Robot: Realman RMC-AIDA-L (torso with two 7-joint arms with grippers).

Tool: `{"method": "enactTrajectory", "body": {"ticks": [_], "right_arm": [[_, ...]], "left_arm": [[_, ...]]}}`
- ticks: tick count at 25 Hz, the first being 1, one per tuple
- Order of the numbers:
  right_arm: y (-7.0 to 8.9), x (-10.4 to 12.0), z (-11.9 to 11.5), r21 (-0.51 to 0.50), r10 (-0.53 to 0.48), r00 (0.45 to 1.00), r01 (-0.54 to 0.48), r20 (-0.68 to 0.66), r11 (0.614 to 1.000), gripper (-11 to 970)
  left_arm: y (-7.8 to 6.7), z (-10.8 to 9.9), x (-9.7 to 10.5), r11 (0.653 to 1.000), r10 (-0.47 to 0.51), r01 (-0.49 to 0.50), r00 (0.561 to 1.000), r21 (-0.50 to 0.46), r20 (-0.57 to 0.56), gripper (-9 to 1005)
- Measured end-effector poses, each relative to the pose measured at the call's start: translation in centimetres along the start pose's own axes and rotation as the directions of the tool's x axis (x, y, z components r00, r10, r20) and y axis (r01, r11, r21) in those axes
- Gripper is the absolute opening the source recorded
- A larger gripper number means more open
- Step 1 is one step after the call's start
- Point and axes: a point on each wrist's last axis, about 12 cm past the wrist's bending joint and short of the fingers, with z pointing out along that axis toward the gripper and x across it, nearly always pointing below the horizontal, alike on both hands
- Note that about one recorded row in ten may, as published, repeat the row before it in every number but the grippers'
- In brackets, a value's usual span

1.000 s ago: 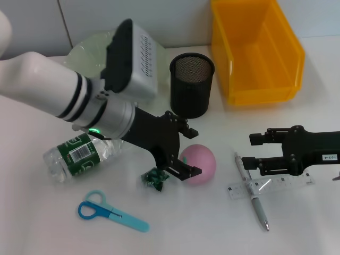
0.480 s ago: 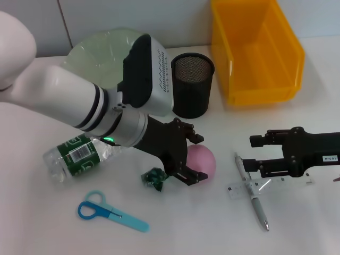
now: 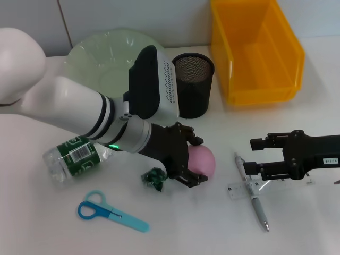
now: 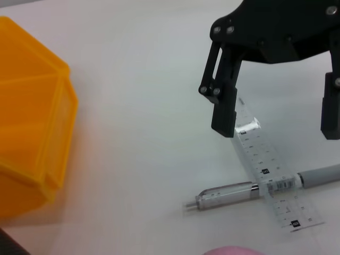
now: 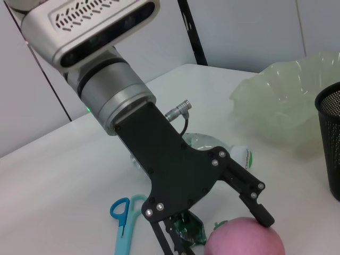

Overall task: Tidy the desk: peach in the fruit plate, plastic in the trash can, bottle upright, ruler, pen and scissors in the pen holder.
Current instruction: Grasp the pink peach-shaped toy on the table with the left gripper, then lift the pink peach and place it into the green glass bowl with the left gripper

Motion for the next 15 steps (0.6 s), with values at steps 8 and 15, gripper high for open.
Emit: {"method": "enactTrajectory", "body": {"ticks": [8, 15], "right_arm": [[0.02, 0.02, -0.03, -0.002, 0.002, 1.000, -0.002, 0.001, 1.000, 757], [0.00, 0.04, -0.10, 0.001, 0.004, 1.000, -0.004, 0.004, 1.000, 757]], "left_arm": [[-0.03, 0.07, 0.12, 1.000, -0.010, 0.010, 1.000, -0.001, -0.014, 766], [0.03, -0.06, 0.03, 1.000, -0.018, 0.018, 1.000, -0.017, -0.011, 514]]}}
